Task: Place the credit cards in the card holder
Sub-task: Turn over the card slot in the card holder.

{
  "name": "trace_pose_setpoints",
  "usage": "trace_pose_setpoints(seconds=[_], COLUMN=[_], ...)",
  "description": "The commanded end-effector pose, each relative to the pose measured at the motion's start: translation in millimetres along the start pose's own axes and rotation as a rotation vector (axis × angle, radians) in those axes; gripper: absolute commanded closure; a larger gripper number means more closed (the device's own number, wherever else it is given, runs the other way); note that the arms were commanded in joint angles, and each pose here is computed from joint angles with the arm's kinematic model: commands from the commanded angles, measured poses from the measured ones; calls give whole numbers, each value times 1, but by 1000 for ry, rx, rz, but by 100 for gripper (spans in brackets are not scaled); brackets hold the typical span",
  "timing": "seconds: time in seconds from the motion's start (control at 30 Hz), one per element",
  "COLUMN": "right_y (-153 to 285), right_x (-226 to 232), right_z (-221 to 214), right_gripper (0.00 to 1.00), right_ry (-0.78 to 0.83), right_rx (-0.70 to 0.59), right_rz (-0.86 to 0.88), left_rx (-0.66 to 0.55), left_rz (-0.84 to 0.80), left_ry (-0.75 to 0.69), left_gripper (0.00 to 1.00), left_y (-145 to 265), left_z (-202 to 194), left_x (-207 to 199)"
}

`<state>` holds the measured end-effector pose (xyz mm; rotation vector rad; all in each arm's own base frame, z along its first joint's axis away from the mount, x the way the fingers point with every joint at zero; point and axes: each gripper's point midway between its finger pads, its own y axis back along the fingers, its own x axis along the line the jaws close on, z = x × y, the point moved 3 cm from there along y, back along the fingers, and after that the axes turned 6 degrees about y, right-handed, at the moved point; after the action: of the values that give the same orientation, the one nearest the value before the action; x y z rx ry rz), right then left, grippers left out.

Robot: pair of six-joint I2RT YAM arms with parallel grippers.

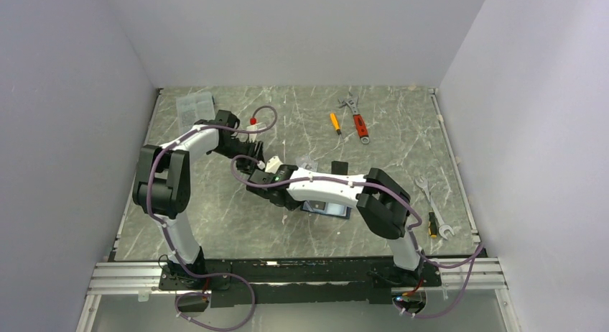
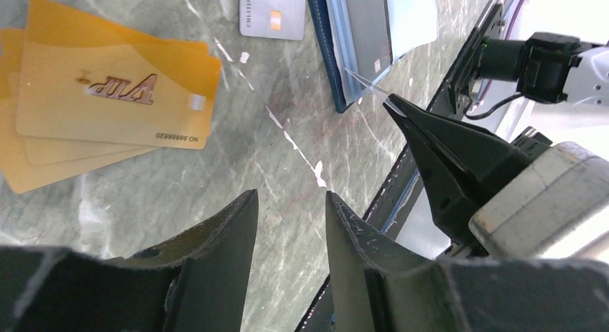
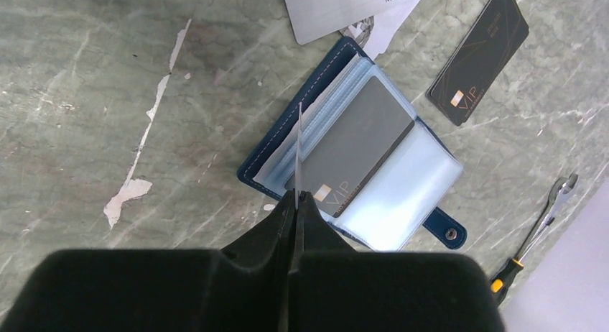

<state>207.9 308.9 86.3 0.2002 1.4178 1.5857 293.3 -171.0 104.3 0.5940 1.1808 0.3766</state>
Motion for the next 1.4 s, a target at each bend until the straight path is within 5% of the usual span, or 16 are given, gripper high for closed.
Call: trace_pose_setpoints(seconds=[0.0,0.73,1.37], right_y=[3,-5,6], right_x=[0,12,-41], right_z=[-4,-29,-28], right_gripper=[100,100,100], right_ry=[16,58,-90], right_rx=[-14,26,-9], right_rz=[-18,-29,-152], left_rx=[-35,-70,-78], left_rz=[-32,-9,-18], left_ry=[43,52,38], left_gripper=[55,56,56], left_y=[9,19,23], left_z=[4,9,10], left_x=[3,7,3])
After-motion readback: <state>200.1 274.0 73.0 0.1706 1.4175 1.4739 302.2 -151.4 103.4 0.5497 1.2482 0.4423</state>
